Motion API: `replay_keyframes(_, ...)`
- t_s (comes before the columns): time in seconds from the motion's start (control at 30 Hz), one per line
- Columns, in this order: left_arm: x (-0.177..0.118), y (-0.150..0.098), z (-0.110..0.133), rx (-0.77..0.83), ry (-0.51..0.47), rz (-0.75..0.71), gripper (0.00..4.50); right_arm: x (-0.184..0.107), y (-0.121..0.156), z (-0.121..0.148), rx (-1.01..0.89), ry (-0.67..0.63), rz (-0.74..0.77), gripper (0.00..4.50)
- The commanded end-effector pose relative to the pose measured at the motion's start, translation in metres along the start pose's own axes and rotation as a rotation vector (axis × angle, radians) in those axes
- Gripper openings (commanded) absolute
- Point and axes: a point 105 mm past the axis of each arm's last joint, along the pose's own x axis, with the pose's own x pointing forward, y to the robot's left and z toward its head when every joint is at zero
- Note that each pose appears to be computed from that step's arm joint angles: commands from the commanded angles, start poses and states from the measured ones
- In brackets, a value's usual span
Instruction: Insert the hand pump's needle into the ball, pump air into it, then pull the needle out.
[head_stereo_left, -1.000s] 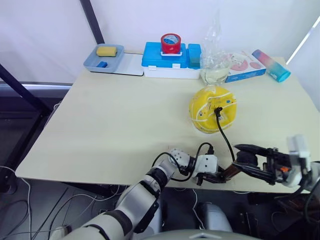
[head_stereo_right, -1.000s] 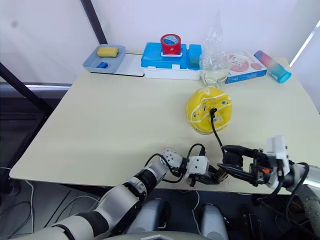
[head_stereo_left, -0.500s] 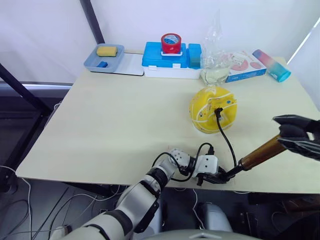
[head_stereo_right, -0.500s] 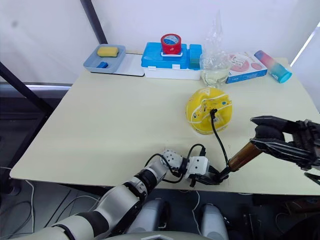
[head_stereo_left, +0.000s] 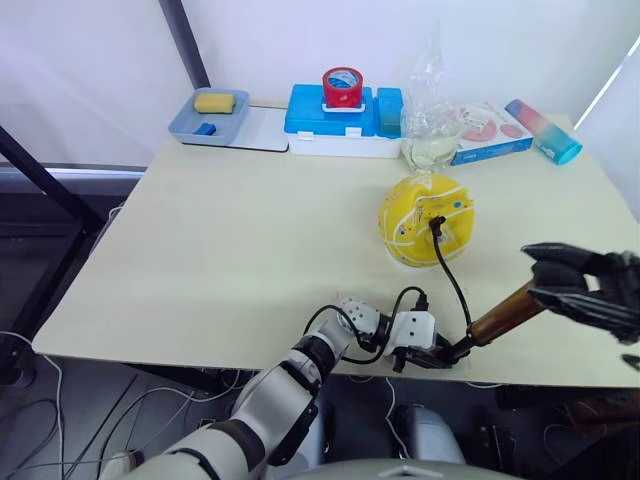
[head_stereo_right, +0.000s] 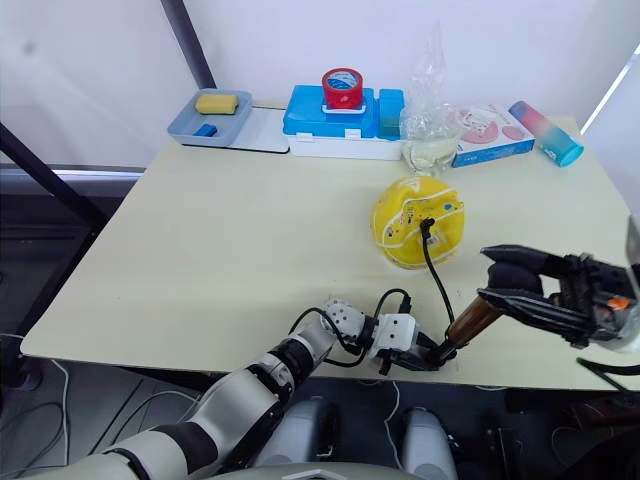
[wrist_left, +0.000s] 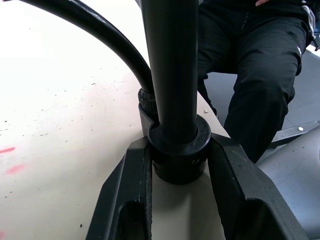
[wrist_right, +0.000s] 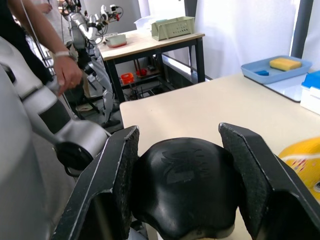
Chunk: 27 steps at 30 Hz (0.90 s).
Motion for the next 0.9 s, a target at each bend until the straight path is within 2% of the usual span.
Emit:
replay_keyframes(0.03,0.002,-0.026,-0.025,-0.04,0.103,-0.116,1.1,0.004,-0.004,-0.033,-0.03,0.111,-0.04,2.04)
replay_keyframes(0.07,0.003,-0.027,-0.025,-0.04,0.103,-0.117,1.1,0.006,-0.005,-0.044,-0.024,0.135,-0.048,2.04)
replay_keyframes(0.17,0.003,-0.026,-0.025,-0.051,0.101,-0.112,1.1,0.008,-0.005,-0.06,0.031,0.102,-0.056,2.04)
replay_keyframes(0.3,0.002,-0.025,-0.025,-0.045,0.11,-0.112,1.1,0.001,-0.009,-0.089,0.004,0.134,-0.075,2.04)
replay_keyframes(0.4,0.001,-0.023,-0.025,-0.043,0.112,-0.11,1.1,0.001,-0.014,-0.085,-0.071,0.096,-0.093,2.04)
replay_keyframes(0.53,0.0,-0.023,-0.025,-0.044,0.115,-0.108,1.1,-0.001,-0.014,-0.061,-0.106,0.046,-0.078,2.04)
replay_keyframes(0.63,0.0,-0.024,-0.027,-0.052,0.116,-0.112,1.1,-0.003,-0.02,-0.028,-0.116,0.015,-0.102,2.04)
replay_keyframes(0.9,0.0,-0.026,-0.028,-0.081,0.12,-0.126,1.1,-0.016,-0.019,0.034,-0.146,0.015,-0.114,2.04)
